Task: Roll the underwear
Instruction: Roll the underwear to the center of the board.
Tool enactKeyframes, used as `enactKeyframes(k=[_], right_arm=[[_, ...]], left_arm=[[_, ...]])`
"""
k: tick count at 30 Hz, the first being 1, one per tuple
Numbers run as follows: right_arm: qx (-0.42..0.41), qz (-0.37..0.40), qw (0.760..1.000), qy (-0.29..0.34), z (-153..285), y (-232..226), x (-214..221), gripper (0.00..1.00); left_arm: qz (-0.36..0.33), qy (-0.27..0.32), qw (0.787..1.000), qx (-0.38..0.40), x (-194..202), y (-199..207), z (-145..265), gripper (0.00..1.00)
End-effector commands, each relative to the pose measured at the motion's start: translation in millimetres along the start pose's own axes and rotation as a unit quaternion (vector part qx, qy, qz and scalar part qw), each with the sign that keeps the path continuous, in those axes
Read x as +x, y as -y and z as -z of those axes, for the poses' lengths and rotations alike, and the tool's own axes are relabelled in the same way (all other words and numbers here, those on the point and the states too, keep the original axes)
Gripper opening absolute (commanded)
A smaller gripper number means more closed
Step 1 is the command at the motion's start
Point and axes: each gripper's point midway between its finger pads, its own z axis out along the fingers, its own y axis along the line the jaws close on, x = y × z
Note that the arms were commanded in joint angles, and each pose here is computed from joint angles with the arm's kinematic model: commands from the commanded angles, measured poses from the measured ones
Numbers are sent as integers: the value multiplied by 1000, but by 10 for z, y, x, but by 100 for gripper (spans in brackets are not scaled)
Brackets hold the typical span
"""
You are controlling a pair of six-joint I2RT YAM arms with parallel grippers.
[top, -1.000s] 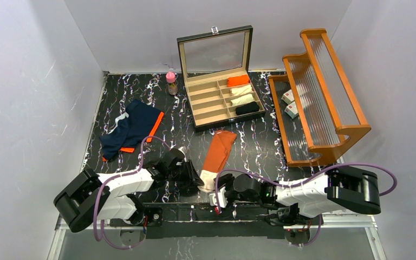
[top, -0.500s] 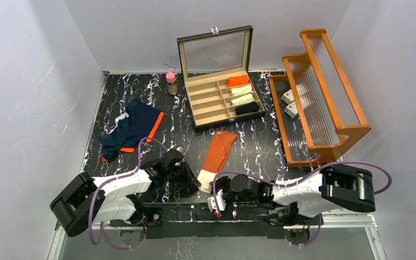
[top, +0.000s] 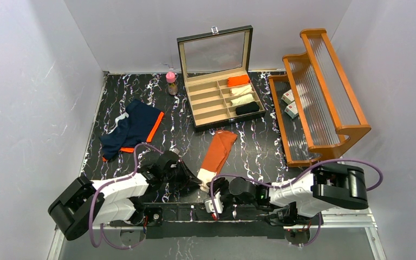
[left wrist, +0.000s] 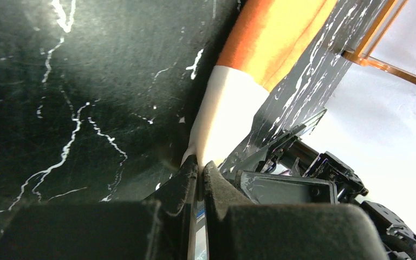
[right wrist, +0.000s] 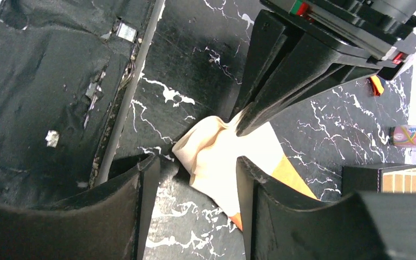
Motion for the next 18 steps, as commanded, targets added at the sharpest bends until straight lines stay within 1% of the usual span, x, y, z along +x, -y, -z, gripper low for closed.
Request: enactKeyframes(k=[1,8,12,16,18], right_arm=[[22,-1,1000,-1,-71,24,11,59],[14,-38,999,-25,-104,-119,160,50],[23,-58,997,-52,-104,-152,292,46],[36,-70,995,-63,-89,-163,372,42],[35,-75,994,-67,-100,-182,393,38]], left_arm=[[10,3,1000,3,-2,-3,25,0],[1,9,1000,-17,-21,-84,38,0],[-7,8,1000,-25,-19,-98,50,0],[-13,11,999,-30,-25,-110,70,0],[-14,11,999,-30,-24,-116,77,0]])
